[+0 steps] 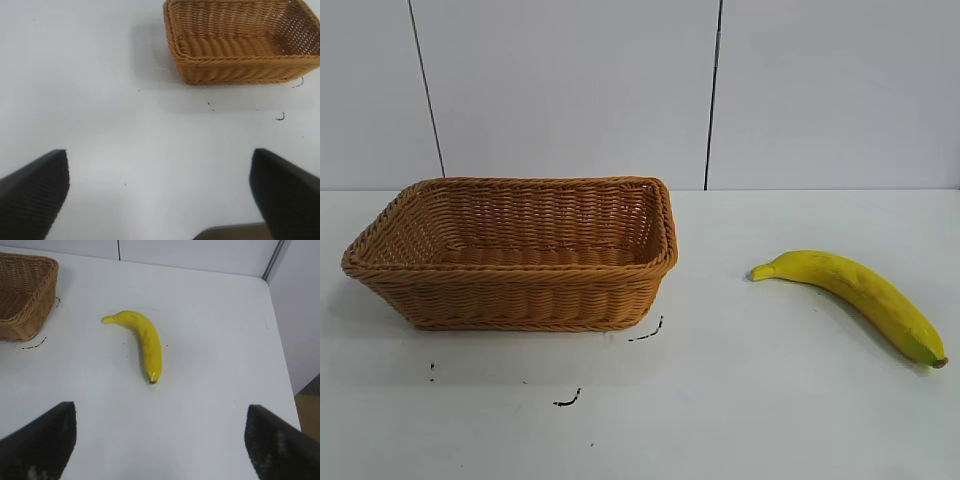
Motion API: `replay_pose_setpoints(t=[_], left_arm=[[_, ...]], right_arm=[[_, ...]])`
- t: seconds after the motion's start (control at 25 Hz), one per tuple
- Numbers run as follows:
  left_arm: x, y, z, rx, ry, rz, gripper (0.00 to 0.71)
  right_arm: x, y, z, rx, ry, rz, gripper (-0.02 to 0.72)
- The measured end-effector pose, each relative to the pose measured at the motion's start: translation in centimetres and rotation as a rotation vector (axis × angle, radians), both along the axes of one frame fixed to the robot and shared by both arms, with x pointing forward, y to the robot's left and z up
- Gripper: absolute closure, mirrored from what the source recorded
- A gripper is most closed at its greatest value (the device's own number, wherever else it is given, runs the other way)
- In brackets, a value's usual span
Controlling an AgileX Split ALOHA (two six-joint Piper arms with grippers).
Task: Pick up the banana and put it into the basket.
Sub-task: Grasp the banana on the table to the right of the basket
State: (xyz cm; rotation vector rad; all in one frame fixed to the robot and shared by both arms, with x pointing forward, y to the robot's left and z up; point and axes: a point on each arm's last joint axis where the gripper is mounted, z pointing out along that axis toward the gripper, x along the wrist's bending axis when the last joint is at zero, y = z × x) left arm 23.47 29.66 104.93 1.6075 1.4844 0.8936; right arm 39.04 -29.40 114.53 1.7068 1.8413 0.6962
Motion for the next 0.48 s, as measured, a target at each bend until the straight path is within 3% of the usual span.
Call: replay_pose_setpoints(t=[0.48], left_arm=[[0.0, 0.0, 0.0, 0.0, 0.0, 0.0, 0.015]], right_arm=[[16.3, 0.5, -4.8, -0.048, 0.313, 0.041, 0.048]])
